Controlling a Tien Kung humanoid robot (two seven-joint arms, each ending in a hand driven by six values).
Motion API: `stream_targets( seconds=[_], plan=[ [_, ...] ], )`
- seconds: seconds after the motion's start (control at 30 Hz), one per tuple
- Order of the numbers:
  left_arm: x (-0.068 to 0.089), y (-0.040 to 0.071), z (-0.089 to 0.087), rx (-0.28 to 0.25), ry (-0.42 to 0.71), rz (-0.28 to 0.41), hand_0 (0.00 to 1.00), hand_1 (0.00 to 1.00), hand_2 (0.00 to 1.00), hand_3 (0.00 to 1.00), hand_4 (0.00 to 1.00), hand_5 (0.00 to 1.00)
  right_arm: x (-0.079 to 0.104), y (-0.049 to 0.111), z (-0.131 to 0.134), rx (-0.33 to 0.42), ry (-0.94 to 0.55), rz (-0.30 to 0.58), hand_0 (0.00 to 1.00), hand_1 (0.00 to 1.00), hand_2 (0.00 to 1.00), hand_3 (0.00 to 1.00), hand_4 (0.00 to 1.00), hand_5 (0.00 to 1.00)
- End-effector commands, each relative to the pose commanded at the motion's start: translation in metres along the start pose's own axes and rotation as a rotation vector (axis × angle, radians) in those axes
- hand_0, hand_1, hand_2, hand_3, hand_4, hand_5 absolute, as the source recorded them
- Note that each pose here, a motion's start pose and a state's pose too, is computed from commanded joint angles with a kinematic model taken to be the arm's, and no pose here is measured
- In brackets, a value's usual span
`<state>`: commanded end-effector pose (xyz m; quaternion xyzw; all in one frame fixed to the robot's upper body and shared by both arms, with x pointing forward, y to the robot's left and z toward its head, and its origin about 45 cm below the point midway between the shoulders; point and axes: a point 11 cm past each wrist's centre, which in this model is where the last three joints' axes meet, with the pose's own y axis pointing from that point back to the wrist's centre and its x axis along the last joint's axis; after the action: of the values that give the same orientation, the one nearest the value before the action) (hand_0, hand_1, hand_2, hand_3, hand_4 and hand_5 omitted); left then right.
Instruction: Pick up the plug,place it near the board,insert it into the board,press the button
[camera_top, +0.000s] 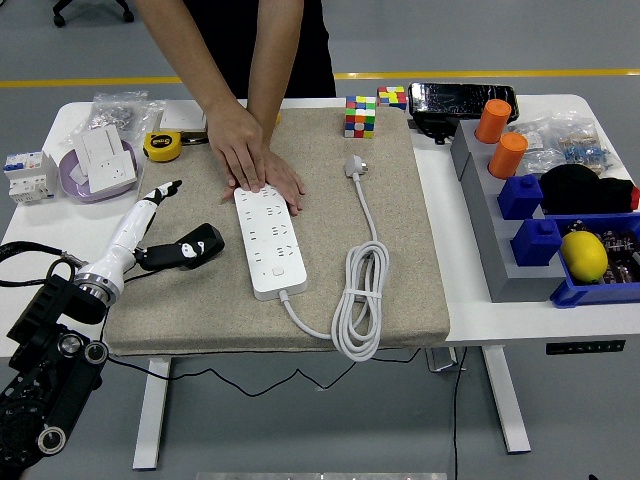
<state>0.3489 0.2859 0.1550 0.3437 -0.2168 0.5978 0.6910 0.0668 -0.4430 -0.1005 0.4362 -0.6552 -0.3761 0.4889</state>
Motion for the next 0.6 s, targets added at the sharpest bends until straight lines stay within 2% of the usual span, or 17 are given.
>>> stream_targets(
  seconds=[0.37,0.4,0.57,0.6],
  plan=[
    [-0.022,-0.006,-0.010,0.025,-0.032,-0.035,0.998,0.998,0.985,0.955,0.979,0.303,0.003,0.000,0.000,-0.003,0.006,0.005,0.861,0.788,0.771,0.819,0.998,0.998],
    [-0.024,-0.007,-0.011,0.026,-0.039,-0.038,0.912,0.947,0.858,0.866,0.968,0.280,0.003,0.000,0.000,-0.002,0.007,0.004,0.861,0.789,0.771,0.819,0.998,0.998],
    [-0.030,-0.010,-0.014,0.016,-0.049,-0.008,0.912,0.947,0.858,0.866,0.968,0.280,0.002,0.000,0.000,-0.001,0.008,0.003,0.861,0.789,0.771,0.819,0.998,0.998],
    [-0.030,-0.011,-0.014,0.014,-0.050,0.001,0.691,0.662,0.532,0.524,0.939,0.298,0.002,0.000,0.000,-0.001,0.009,0.003,0.860,0.789,0.771,0.819,0.998,0.998]
  ],
)
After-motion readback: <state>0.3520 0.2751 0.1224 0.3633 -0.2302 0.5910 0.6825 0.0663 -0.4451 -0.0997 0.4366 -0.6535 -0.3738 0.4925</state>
